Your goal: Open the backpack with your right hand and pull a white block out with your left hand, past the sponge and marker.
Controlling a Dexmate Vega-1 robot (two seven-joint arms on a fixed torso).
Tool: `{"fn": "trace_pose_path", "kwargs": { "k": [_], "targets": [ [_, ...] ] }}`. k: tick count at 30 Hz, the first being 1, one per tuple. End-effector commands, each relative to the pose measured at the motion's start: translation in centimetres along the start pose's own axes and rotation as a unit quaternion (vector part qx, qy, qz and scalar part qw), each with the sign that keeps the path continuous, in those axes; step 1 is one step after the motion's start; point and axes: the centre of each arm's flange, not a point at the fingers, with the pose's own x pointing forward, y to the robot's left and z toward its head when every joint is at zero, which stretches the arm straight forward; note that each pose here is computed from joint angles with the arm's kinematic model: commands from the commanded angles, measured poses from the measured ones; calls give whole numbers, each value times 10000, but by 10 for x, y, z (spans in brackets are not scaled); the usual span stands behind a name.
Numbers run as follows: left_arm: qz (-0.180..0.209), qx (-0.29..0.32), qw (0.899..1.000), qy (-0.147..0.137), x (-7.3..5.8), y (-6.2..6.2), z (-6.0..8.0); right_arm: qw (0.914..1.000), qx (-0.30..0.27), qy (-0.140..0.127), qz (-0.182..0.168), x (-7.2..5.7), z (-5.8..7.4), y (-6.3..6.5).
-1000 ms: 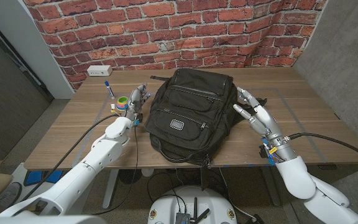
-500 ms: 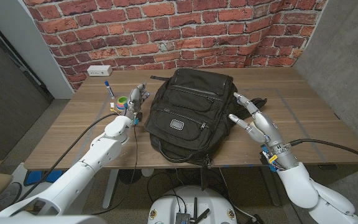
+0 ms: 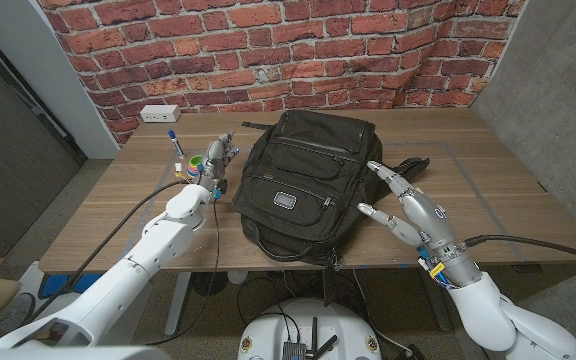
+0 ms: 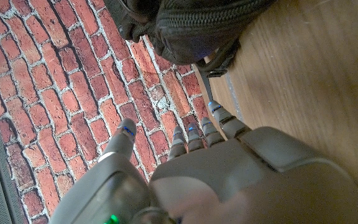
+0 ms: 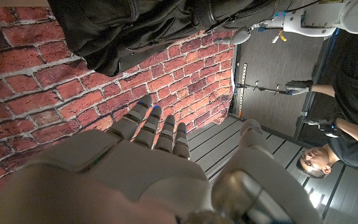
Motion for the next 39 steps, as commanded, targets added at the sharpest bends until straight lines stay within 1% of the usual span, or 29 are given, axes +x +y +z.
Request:
{"fn": "trace_pose_path", "kwargs": {
  "k": [1,12,21,30,39],
  "targets": [
    [-50,15,10000,7,-1,3,3,9977,-600,-251,186,-13,21,9],
    [-133,35,9999,-14,-3,7,4,9936,-1030,-349,294,-15,34,16],
    [-237,21,9997,-65,-5,8,4,9883,-1412,-413,409,-18,49,24],
    [-368,33,9993,-109,-6,10,6,9818,-1762,-421,561,-19,65,36],
    [-403,30,9991,-144,-9,14,8,9756,-2047,-444,665,-17,74,47]
  ]
}}
